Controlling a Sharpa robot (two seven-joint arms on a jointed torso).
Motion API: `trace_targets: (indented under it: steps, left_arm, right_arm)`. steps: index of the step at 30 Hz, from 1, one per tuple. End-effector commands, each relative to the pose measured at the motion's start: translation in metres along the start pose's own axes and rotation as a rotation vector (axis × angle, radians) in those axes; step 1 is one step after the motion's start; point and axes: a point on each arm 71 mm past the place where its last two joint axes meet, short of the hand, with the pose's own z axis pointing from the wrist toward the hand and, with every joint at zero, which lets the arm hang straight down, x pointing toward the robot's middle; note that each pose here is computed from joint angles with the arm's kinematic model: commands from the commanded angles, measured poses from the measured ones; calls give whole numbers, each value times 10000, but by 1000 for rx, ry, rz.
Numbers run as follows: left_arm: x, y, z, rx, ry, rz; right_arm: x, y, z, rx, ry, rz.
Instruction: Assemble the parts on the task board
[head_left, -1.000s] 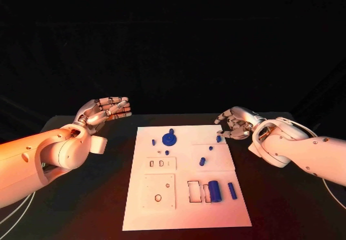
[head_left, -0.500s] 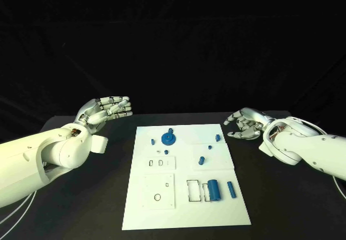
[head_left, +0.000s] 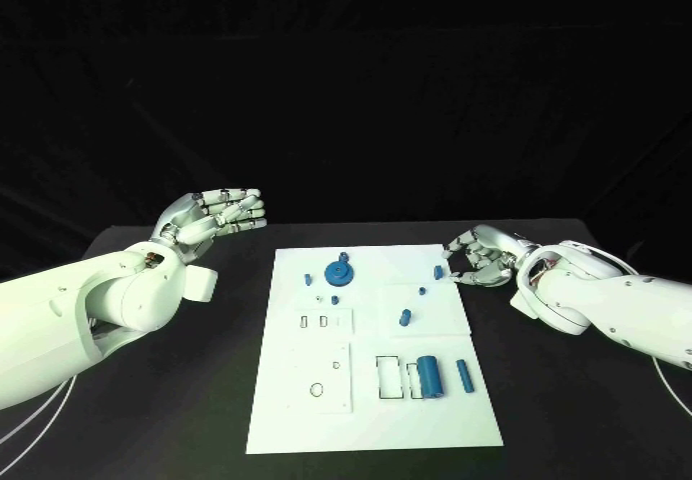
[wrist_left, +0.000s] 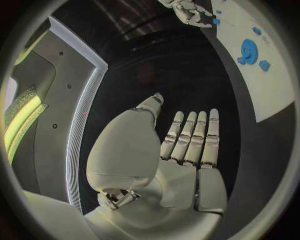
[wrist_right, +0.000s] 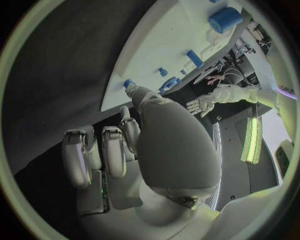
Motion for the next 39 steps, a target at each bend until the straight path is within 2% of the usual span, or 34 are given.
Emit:
trace_targets:
  steps: [1, 26, 39]
  left_arm:
    - [17, -12, 4, 10, 15, -11]
    - [15, -10, 2, 6, 15, -9]
    - [13, -10, -1, 4, 14, -8]
  right_arm:
    - [41, 14, 11, -13, 24, -6]
    - [181, 87, 94, -9, 54, 6]
    - [207, 81, 121, 4, 52, 5]
